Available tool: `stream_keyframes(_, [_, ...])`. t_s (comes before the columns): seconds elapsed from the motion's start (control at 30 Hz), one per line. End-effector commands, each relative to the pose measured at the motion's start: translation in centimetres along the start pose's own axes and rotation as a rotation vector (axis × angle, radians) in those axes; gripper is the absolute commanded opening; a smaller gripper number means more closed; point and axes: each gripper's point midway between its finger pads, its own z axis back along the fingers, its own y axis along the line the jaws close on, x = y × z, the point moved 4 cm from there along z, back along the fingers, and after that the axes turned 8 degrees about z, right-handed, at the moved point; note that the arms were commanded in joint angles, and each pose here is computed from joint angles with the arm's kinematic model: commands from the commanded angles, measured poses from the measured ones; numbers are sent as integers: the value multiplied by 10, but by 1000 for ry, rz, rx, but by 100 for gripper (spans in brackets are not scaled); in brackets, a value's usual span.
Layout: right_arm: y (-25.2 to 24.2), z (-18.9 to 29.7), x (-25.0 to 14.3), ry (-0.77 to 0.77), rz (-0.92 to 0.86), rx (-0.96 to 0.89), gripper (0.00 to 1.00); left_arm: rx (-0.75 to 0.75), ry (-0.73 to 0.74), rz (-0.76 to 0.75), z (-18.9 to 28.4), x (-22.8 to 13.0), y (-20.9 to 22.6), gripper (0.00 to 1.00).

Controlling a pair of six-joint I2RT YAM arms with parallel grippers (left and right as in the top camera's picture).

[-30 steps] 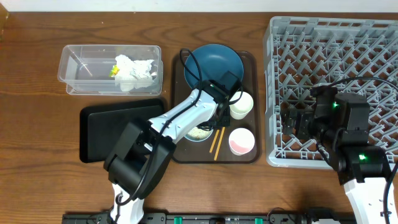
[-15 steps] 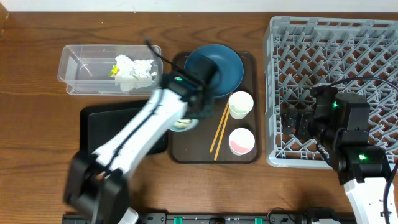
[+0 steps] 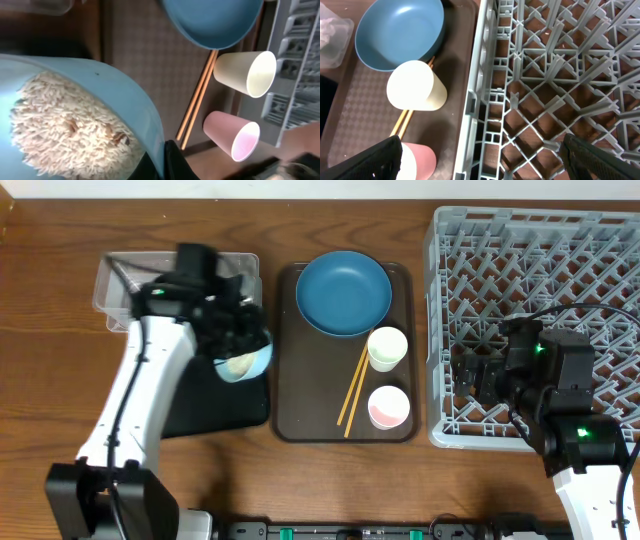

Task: Sort waste into correct bins and load items into the dishwasher rack
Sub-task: 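Tip the bowl over the black tray to pour out the rice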

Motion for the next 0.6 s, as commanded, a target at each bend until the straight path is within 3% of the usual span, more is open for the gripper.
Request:
stream_keyframes(0.0, [2,4,5,-18,1,3,99,-183,39,7,8,-3,15,6])
stream_keyframes(0.43, [2,4,5,-18,1,3,99,-756,-147,156,37,0,91,6])
stream_keyframes(0.57, [2,4,5,-18,1,3,99,-894,-179,269,40,0,110,6])
